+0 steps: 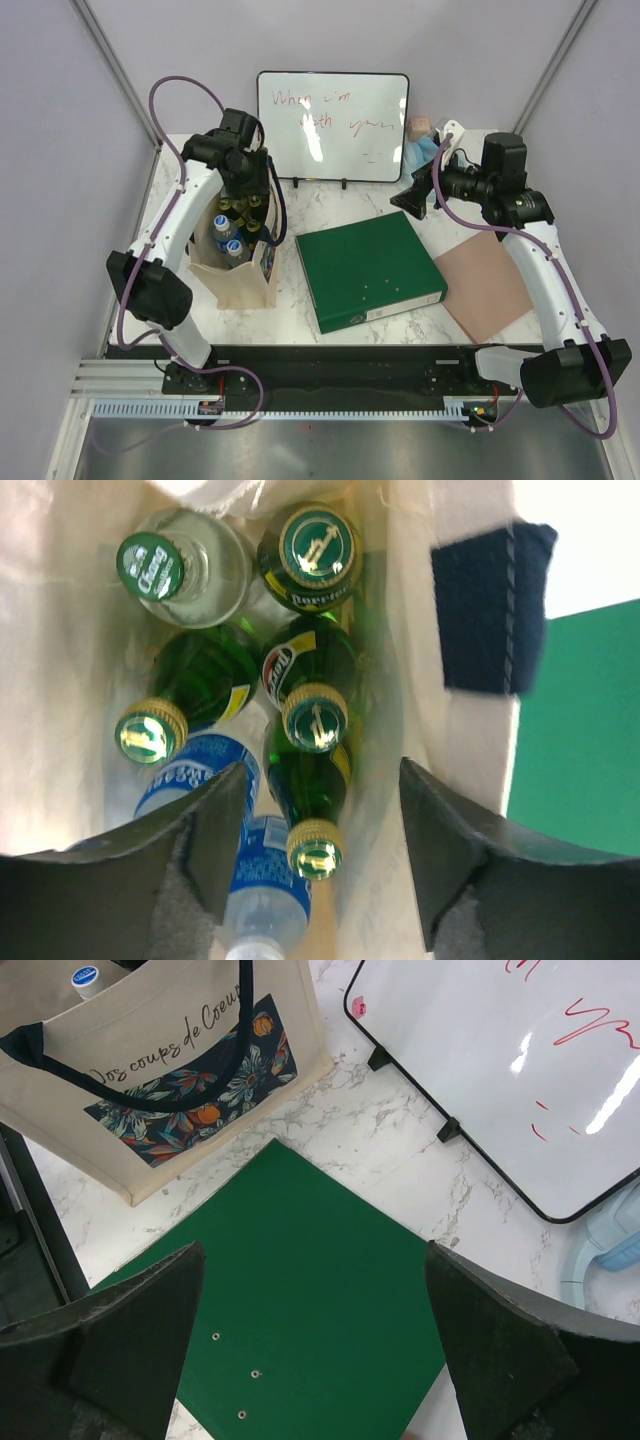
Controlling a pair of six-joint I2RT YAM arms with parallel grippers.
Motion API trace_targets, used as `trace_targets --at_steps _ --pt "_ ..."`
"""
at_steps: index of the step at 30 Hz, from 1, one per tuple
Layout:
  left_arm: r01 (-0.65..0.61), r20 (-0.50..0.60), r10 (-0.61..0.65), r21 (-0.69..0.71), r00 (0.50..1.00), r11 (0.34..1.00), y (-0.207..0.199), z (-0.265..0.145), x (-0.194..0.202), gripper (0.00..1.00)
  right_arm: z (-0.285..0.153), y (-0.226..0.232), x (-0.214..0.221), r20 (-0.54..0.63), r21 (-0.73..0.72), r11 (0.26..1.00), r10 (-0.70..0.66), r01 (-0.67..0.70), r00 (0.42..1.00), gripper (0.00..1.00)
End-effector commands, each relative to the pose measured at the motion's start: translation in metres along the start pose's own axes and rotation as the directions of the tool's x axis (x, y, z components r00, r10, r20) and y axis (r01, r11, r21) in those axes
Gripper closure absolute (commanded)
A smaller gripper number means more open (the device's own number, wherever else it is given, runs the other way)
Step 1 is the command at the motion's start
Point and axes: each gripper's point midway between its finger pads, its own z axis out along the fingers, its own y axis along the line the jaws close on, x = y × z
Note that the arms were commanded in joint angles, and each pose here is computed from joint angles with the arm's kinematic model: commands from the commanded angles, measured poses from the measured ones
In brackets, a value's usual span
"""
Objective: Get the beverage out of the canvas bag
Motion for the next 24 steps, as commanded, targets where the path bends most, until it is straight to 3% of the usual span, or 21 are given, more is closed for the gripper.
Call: trace_targets --at_steps 1,13,24 --pt "-0.043 0.035 0.044 -0.021 0.998 0.999 0.0 0.004 -0.015 0.33 0.002 -0.002 -0.001 0.005 -0.007 1.0 -0.028 0.028 1.0 0.02" --pt "-0.063 -0.042 0.061 -0.048 0.997 0.997 -0.002 0.046 -0.007 0.37 0.007 -0.008 -0.001 0.001 -0.003 1.0 -0.023 0.023 1.0 0.02" --pt "-0.064 -0.045 0.062 -0.061 0.997 0.996 -0.002 0.055 -0.008 0.6 0.007 -0.009 -0.001 0.001 0.001 1.0 -0.024 0.024 1.0 0.02"
